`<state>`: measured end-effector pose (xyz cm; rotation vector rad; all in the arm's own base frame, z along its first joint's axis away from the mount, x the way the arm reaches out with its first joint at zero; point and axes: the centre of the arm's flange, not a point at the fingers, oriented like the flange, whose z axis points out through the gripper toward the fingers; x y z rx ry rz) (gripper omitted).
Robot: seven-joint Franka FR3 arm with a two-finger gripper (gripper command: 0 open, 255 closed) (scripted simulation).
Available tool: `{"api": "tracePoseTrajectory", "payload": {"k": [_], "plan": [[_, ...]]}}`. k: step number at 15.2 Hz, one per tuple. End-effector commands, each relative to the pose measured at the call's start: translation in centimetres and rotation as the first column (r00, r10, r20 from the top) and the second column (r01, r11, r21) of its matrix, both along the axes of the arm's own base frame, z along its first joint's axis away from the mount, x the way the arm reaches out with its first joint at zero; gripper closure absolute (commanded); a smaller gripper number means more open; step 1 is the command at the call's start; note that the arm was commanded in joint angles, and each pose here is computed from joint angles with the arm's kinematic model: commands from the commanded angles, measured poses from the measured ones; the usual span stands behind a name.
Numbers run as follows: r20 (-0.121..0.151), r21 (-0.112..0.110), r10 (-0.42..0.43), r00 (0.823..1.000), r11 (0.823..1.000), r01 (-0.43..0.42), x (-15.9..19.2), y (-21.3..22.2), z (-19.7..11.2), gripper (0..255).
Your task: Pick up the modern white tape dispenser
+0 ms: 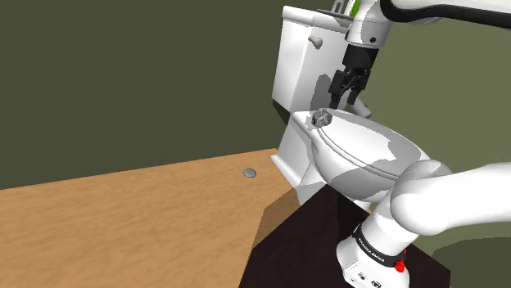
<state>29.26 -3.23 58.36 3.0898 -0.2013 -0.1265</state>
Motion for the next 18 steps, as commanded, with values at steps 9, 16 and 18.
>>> {"api": "tracePoseTrajectory", "payload": {"k": [9, 16, 18], "plan": [[-0.074, -0.024, 0.328, 0.942, 0.944, -0.33, 3.0, -8.3, -4.3, 0], [-0.142, -0.024, 0.582, 0.801, 0.806, -0.591, 7.5, -14.5, -8.1, 0], [-0.161, -0.021, 0.646, 0.746, 0.754, -0.657, 9.1, -16.0, -9.2, 0]]}}
